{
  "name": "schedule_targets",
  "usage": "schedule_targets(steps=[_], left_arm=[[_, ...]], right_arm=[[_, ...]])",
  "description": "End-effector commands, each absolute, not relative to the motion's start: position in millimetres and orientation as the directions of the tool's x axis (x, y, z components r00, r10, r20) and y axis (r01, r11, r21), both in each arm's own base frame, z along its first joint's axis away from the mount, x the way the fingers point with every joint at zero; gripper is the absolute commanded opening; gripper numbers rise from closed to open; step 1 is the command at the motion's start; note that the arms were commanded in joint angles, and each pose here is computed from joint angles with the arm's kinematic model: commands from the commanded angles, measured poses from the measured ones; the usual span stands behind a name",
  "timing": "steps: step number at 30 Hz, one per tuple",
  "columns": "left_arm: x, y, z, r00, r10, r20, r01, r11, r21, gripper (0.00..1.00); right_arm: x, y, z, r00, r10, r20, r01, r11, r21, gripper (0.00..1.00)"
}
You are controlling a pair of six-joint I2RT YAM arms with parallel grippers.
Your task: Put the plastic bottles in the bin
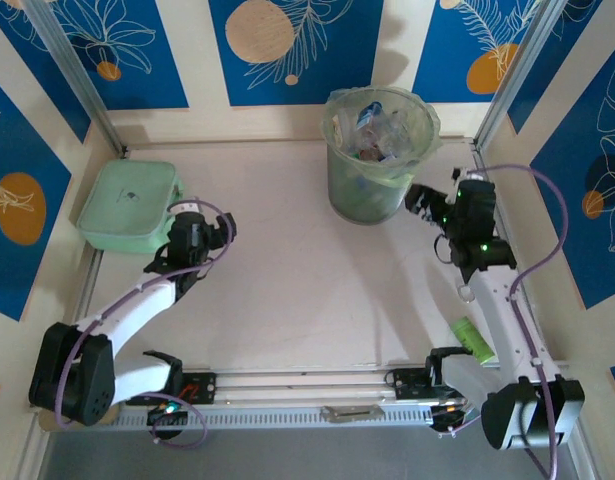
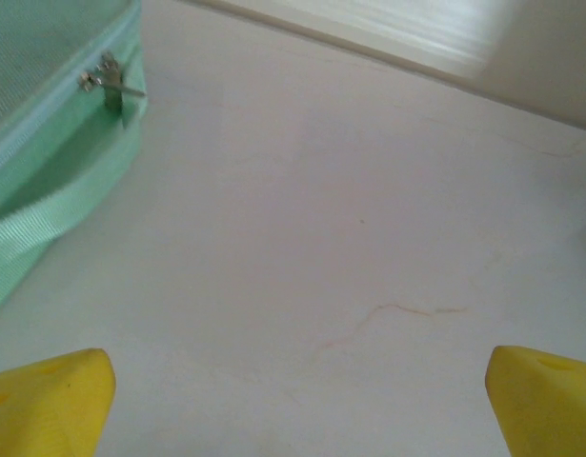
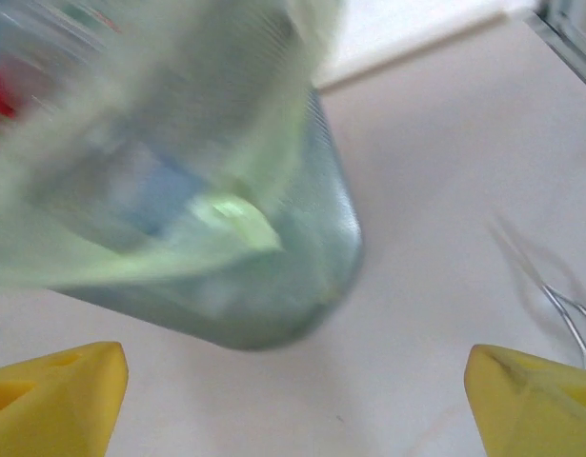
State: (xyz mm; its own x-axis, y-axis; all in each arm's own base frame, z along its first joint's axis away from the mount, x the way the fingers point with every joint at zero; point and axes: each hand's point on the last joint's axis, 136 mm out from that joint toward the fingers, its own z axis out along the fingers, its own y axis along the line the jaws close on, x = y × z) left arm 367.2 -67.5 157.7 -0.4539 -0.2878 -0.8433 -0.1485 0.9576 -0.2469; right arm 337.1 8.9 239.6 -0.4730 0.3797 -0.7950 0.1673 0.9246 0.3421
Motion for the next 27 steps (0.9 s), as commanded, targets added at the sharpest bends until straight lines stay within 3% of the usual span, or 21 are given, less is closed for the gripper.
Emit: schedule_targets(steps=[1, 11, 20, 27], left_arm=[[384, -55, 183, -0.394, -0.202, -0.896, -0.161, 0.976, -0.149, 0.99], [390, -26, 162, -0.351, -0.062, -0.934, -0.268, 0.963, 0.037, 0.99], [401, -12, 157, -0.361, 0.132, -0.923, -0.296, 0.923, 0.247, 0.99], [414, -20, 157, -0.374, 0.205, -0.904, -0.239, 0.921, 0.308, 0.99]], right_arm=[[331, -11, 222, -0.415, 0.384, -0.825, 0.241, 0.921, 0.307, 0.92], [334, -23, 137, -0.431, 0.331, -0.839, 0.279, 0.933, 0.225, 0.92], [380, 0, 110, -0.428, 0.140, -0.893, 0.115, 0.988, 0.100, 0.94], [408, 22, 103, -0.391, 0.010, -0.920, 0.030, 1.000, -0.002, 0.95]])
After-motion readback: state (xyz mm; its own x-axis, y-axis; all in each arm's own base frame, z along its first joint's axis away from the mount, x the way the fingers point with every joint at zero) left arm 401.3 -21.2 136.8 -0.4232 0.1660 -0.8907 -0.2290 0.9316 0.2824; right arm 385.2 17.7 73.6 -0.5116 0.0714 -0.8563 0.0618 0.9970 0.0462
